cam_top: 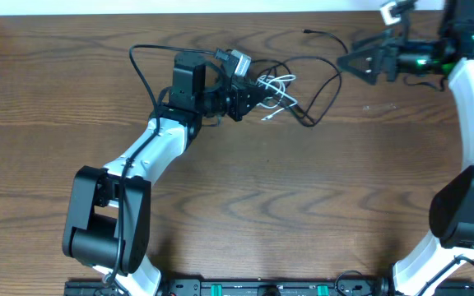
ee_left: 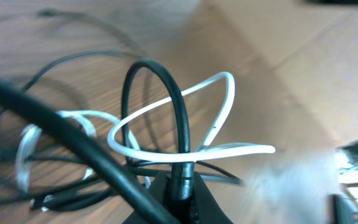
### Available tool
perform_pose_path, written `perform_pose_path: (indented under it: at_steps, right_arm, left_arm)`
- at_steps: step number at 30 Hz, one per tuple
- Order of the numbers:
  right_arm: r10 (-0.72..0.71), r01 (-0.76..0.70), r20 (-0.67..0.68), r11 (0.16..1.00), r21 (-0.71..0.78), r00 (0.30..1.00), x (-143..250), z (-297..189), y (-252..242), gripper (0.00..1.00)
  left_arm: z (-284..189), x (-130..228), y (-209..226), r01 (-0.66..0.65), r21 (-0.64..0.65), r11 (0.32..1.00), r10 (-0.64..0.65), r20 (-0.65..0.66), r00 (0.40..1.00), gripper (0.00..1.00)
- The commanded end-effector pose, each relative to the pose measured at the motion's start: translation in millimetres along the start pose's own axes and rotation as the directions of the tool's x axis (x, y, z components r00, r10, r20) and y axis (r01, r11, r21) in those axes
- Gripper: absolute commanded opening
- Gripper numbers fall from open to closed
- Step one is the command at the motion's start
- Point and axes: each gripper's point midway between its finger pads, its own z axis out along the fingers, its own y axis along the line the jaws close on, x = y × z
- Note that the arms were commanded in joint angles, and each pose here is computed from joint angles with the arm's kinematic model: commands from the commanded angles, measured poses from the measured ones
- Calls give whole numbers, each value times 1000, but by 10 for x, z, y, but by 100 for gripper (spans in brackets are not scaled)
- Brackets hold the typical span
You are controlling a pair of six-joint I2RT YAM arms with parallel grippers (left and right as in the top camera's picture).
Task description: Untangle cables
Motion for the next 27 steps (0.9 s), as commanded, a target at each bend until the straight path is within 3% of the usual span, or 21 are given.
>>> perform_pose_path:
  at_steps: [1,5,8,11,16,27]
  right_arm:
    - [-36,35,-28,999,-31,999,-17,174,175,99]
    - [-55,55,-91,998,-1,994,87,325,195,99]
    - [-161,163,-149,987,6,976,198,413,213,99]
    - [-278,277,-161,960,-31,947,232,474,278,99]
    - [-346,344,-147,938,-36,927,188,499,275,99]
    - [-404,395,-159,915,-85,901,254,589,392,99]
  left_arm:
    - [-15,-110,-427,25,183,983,-25,0,1000,7]
    - [-20,-243,-585,7,245,969,-16,35,999,8]
    - [-63,-312,-729,-26,313,950,11,51,999,8]
    - [-115,-329,-866,-47,380,924,31,47,998,7]
    - [-186,-260,-1019,-60,466,883,61,12,998,8]
    - [-178,-278,-1004,-58,455,889,56,19,998,7]
